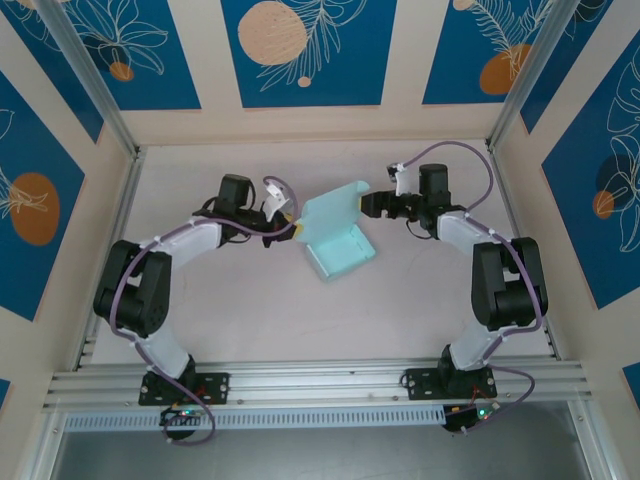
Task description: Fold the paper box
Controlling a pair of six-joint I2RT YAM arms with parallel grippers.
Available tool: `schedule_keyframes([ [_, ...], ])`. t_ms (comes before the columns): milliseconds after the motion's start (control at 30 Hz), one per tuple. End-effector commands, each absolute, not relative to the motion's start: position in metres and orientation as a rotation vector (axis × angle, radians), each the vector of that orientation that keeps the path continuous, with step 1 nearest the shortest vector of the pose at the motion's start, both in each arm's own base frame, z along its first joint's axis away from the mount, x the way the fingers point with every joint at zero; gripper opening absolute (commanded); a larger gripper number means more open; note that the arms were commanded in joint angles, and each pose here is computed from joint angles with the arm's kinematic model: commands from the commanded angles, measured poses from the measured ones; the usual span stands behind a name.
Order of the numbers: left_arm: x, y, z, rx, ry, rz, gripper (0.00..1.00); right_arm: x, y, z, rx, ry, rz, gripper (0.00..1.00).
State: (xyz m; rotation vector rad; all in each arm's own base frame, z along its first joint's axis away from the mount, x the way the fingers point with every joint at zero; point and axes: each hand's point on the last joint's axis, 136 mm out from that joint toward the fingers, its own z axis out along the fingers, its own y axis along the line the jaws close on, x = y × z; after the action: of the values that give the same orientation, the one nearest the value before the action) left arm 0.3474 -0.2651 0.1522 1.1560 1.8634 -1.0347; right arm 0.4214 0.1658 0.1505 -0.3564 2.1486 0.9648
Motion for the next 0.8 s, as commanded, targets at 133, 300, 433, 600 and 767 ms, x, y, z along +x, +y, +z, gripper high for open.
schedule_keyframes([
  [133,0.327,-0.259,0.160,1.277,1.817,-1.264,0.00,0.402,0.177,0.152,-0.443,2.089,1.102,0.79],
  [300,0.345,-0.257,0.151,1.218,1.874,-1.189,0.00,0.395,0.186,0.145,-0.436,2.093,1.125,0.79],
  [433,0.351,-0.258,0.151,1.192,1.881,-1.177,0.00,0.399,0.189,0.137,-0.409,2.120,1.134,0.76],
  [600,0.349,-0.258,0.150,1.198,1.881,-1.189,0.00,0.404,0.193,0.134,-0.409,2.117,1.146,0.76],
  [767,0.345,-0.258,0.152,1.216,1.874,-1.205,0.00,0.413,0.191,0.130,-0.399,2.135,1.116,0.78],
])
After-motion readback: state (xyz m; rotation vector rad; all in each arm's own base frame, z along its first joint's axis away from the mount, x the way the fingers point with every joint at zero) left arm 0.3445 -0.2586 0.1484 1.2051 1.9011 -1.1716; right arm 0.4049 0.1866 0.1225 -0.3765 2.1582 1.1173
